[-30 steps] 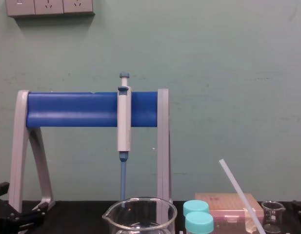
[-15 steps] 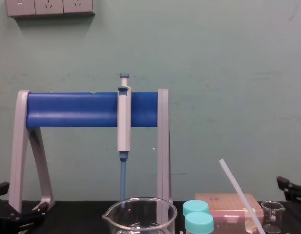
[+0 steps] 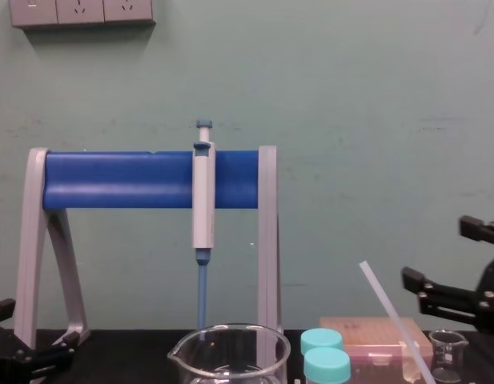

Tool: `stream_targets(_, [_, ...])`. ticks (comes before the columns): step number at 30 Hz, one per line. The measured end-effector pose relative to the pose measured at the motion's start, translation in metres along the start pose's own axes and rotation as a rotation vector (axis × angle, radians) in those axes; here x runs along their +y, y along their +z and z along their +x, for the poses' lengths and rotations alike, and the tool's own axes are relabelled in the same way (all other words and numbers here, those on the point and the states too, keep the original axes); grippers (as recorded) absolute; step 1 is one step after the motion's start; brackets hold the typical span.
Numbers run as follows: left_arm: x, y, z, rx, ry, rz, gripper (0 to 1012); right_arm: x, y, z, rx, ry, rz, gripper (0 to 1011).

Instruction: Pick up the stirring rod with one hand, then place it down.

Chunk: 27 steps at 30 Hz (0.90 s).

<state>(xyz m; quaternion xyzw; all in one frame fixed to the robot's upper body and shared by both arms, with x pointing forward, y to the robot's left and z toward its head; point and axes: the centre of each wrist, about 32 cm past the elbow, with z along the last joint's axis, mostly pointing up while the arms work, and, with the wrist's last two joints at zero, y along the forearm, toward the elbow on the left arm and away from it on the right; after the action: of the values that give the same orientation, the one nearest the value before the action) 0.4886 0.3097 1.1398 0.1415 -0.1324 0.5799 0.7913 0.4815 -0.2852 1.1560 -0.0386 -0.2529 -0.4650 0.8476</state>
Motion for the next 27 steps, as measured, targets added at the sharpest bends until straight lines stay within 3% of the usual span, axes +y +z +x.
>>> stream_targets(5, [0.000,0.000,0.0000,0.000,0.000,0.000,1000,0.011,0.000,0.0017,0.061,0.072,0.029,1003])
stream_targets(6, [0.000,0.000,0.0000,0.000,0.000,0.000,1000,0.011,0.000,0.0017,0.061,0.072,0.029,1003])
stream_targets(9, [0.000,0.000,0.0000,0.000,0.000,0.000,1000,0.019,-0.003,0.0064,0.143,0.126,0.020,1003])
stream_targets(13, [0.000,0.000,0.0000,0.000,0.000,0.000,1000,0.025,-0.006,0.0089,0.191,0.160,0.004,1003])
stream_targets(27, [0.000,0.000,0.0000,0.000,0.000,0.000,1000,0.036,-0.009,0.0149,0.279,0.212,-0.081,1003])
